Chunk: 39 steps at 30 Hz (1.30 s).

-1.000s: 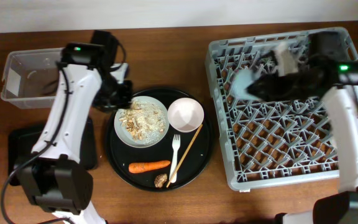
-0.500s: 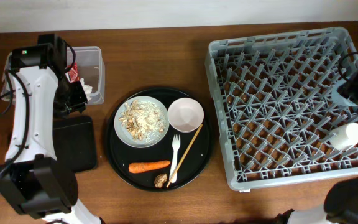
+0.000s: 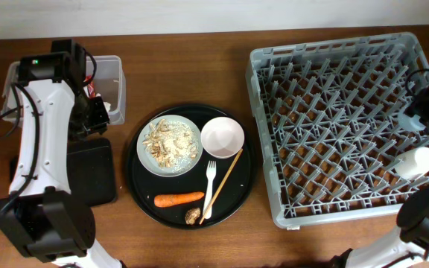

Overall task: Sort waste into correct bins and load items into the dishwasher rack
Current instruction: 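Place the blue cup in the rack with the right gripper, then grasp the pink bowl on the tray with the right gripper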

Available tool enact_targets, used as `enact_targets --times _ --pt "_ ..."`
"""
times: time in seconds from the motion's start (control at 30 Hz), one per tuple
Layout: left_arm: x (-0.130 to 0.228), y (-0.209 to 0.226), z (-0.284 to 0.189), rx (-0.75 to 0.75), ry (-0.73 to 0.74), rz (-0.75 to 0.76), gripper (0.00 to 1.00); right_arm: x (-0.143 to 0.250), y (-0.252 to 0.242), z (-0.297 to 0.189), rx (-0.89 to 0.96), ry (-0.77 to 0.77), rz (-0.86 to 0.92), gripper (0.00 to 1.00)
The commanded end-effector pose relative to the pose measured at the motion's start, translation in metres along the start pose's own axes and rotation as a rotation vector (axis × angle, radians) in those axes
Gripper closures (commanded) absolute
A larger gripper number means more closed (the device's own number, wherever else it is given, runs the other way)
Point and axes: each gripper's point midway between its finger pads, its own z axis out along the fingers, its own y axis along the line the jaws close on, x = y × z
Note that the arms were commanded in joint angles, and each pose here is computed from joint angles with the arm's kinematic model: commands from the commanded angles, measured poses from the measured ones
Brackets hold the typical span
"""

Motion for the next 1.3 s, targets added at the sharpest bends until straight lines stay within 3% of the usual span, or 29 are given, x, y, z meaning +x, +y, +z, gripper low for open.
enact_targets --times 0.0,0.1,0.33,0.5,0.63,0.83,1.07,1.27 --pt "0.002 0.002 -0.011 -0.002 -0.030 -0.010 0.62 -0.003 0.012 0.008 -0.067 0.014 0.010 0.13" --pt "0.004 0.000 -0.011 -0.003 -0.026 -0.004 0.62 -0.003 0.012 0.009 -0.067 0.018 0.010 0.00" --pt "0.004 -0.002 -0.011 -0.002 -0.027 0.001 0.62 0.008 0.027 0.001 -0.153 0.053 0.006 0.02" --pt "0.006 -0.015 -0.012 0.045 -0.023 0.016 0.61 0.026 0.057 -0.037 -0.242 0.046 -0.087 0.03" --pt "0.006 -0.027 -0.013 0.094 -0.021 0.030 0.58 0.059 0.117 -0.076 -0.359 0.040 -0.306 0.03" --pt "0.005 -0.032 -0.014 0.107 -0.030 0.038 0.57 0.142 0.227 -0.098 -0.483 0.101 -0.729 0.14" --pt "0.006 -0.035 -0.014 0.109 -0.032 0.048 0.57 0.214 0.312 -0.068 -0.376 0.070 -1.095 0.18" --pt "0.006 -0.037 -0.014 0.108 -0.033 0.051 0.57 0.243 0.345 -0.017 -0.286 0.084 -1.197 0.21"
